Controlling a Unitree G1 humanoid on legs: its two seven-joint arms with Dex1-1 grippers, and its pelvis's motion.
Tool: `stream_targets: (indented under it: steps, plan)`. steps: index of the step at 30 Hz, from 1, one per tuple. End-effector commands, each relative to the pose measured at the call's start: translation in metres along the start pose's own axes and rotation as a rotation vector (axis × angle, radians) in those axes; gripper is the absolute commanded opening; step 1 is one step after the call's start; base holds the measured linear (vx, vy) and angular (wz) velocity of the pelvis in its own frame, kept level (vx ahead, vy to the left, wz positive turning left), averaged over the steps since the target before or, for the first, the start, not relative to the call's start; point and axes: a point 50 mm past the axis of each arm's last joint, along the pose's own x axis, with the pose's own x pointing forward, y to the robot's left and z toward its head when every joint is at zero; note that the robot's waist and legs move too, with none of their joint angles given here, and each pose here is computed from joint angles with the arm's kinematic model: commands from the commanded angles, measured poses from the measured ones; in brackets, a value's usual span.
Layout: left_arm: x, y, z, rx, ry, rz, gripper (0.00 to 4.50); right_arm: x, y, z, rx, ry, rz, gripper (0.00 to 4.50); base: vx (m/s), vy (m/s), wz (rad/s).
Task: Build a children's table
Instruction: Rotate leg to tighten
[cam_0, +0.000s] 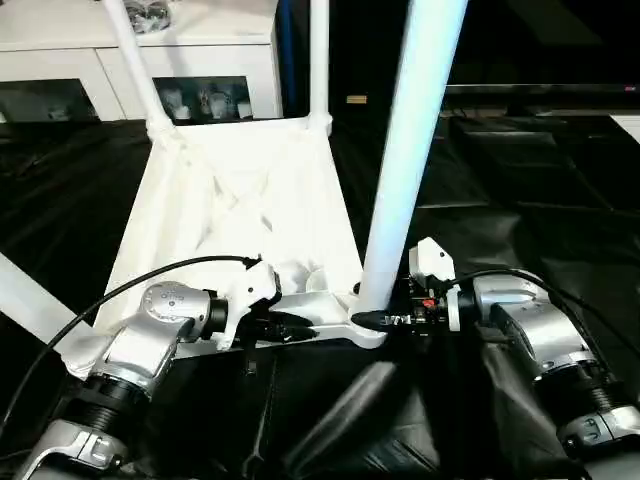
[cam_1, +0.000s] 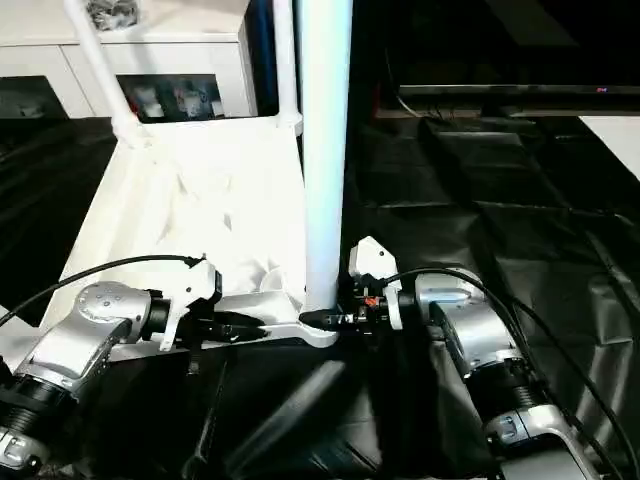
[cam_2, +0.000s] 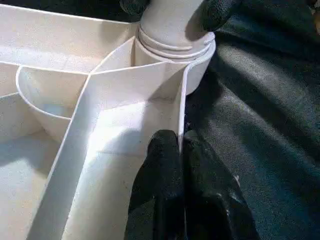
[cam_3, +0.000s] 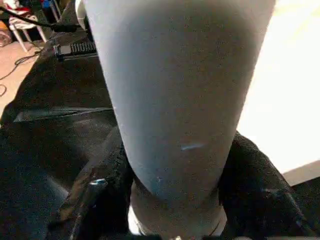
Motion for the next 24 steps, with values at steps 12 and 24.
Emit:
stream_targets:
  steps: [12,24]
  plan:
    - [0.001,0.018,0.005,-0.017,-0.074,0.217,0.00,0.022,0.014,-0.014,0.044,-0.015,0.022,1.97,0.000,0.000,0.00]
    - [0.061,0.015,0.036,-0.024,-0.119,0.391,0.00,0.080,-0.009,-0.020,0.279,-0.081,-0.672,1.94,0.000,0.000,0.00]
